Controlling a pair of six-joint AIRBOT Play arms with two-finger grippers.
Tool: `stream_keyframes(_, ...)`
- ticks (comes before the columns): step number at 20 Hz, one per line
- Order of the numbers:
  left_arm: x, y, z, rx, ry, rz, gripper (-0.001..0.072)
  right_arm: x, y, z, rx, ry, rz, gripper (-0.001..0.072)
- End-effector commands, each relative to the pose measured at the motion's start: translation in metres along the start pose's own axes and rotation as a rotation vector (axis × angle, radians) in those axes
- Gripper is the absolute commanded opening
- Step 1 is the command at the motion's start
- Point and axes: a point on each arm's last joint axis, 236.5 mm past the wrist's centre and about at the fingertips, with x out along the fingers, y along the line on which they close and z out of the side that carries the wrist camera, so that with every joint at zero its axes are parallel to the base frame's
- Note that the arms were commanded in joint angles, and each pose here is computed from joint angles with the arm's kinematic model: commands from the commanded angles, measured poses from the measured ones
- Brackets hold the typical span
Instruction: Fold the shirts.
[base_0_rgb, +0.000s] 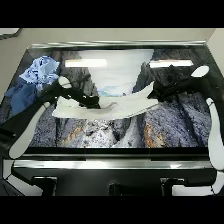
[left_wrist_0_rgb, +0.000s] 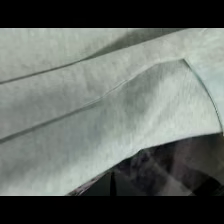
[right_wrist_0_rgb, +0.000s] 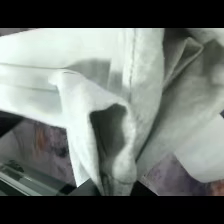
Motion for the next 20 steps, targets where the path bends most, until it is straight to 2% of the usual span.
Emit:
stream_keyframes(1, 0.064, -0.044, 0.002, -0.099, -0.048, -0.103, 0.0029, -0.055, 0.050, -0.036, -0.061, -0.024, 0.025, 0.0052)
stream_keyframes(5, 0.112, -0.107, 0.003, -0.254, -0.062, -0.325, 0.0030, -0.101, 0.079, -0.082, -0.132, -0.037, -0.004, 0.0054)
stream_keyframes(7, 0.136, -0.148, -0.022, -0.289, 0.004, -0.411, 0.0030, -0.118, 0.085, -0.092, -0.154, -0.081, -0.030, 0.0054)
stream_keyframes(9, 0.152, -0.184, -0.053, -0.226, 0.066, -0.455, 0.0029, -0.126, 0.088, -0.089, -0.169, -0.133, -0.045, 0.0054)
stream_keyframes(11, 0.146, -0.188, -0.044, -0.198, 0.018, -0.450, 0.0028, -0.123, 0.090, -0.080, -0.165, -0.153, -0.025, 0.0054)
stream_keyframes(13, 0.108, -0.164, -0.008, -0.146, -0.099, -0.373, 0.0027, -0.114, 0.104, -0.068, -0.176, -0.164, 0.045, 0.0054)
stream_keyframes(15, 0.042, -0.122, 0.027, -0.043, -0.231, -0.208, 0.0027, -0.090, 0.115, -0.058, -0.213, -0.153, 0.073, 0.0054)
stream_keyframes(18, -0.112, -0.036, 0.073, 0.017, -0.507, 0.139, 0.0027, -0.021, 0.150, -0.050, -0.239, -0.072, 0.185, 0.0054)
stream_keyframes(20, -0.222, 0.002, 0.076, 0.003, -0.686, 0.288, 0.0028, 0.031, 0.181, -0.045, -0.235, -0.035, 0.291, 0.0054)
